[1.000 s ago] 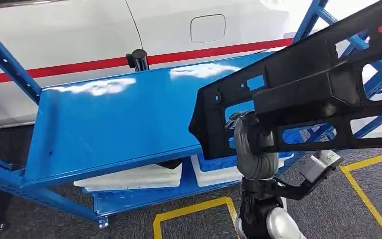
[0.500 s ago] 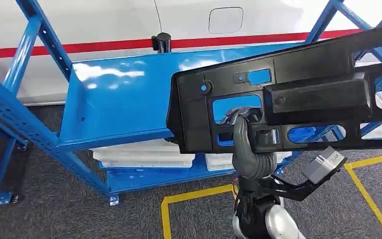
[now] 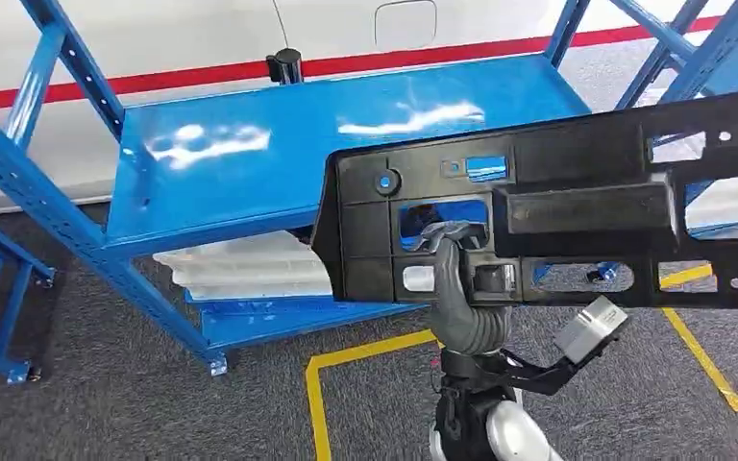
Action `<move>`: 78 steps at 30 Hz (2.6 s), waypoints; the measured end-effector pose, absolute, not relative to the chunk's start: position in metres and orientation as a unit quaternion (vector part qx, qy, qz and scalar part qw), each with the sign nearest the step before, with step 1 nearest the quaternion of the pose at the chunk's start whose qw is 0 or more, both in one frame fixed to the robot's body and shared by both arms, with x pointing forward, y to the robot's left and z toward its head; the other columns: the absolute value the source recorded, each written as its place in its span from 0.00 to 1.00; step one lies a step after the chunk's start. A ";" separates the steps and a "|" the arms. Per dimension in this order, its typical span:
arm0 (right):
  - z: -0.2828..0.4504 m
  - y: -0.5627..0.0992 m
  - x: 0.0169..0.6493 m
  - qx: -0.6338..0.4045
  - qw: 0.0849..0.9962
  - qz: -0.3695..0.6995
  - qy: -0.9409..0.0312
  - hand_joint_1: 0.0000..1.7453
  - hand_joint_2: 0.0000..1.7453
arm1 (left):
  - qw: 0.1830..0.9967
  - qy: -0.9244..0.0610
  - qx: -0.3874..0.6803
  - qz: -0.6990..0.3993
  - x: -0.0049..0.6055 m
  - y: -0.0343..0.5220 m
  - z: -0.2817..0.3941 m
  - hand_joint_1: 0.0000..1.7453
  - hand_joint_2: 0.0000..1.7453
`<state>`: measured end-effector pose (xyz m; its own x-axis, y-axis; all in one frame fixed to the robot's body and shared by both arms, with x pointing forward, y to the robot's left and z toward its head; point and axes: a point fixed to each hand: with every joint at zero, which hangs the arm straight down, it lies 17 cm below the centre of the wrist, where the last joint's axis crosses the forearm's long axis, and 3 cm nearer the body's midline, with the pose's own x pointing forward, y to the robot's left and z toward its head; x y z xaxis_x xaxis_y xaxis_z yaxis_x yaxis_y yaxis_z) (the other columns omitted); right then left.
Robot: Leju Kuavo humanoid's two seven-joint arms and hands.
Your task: Take the parts from the cabinet and place them on the table.
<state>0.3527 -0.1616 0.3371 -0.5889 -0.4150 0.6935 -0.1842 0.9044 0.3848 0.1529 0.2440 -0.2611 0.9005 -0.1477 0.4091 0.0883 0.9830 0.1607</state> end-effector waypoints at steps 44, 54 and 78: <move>0.363 -0.197 0.323 0.091 0.393 -0.121 -0.907 1.00 1.00 | 0.973 -0.179 0.030 -0.142 0.134 0.196 -0.263 0.00 1.00; 0.367 -0.193 0.326 0.105 0.389 -0.119 -0.907 1.00 1.00 | 0.977 -0.166 0.033 -0.131 0.128 0.201 -0.265 0.00 1.00; 0.386 -0.137 0.346 0.122 0.386 -0.077 -0.911 1.00 1.00 | 0.983 -0.139 0.029 -0.119 0.123 0.211 -0.268 0.00 1.00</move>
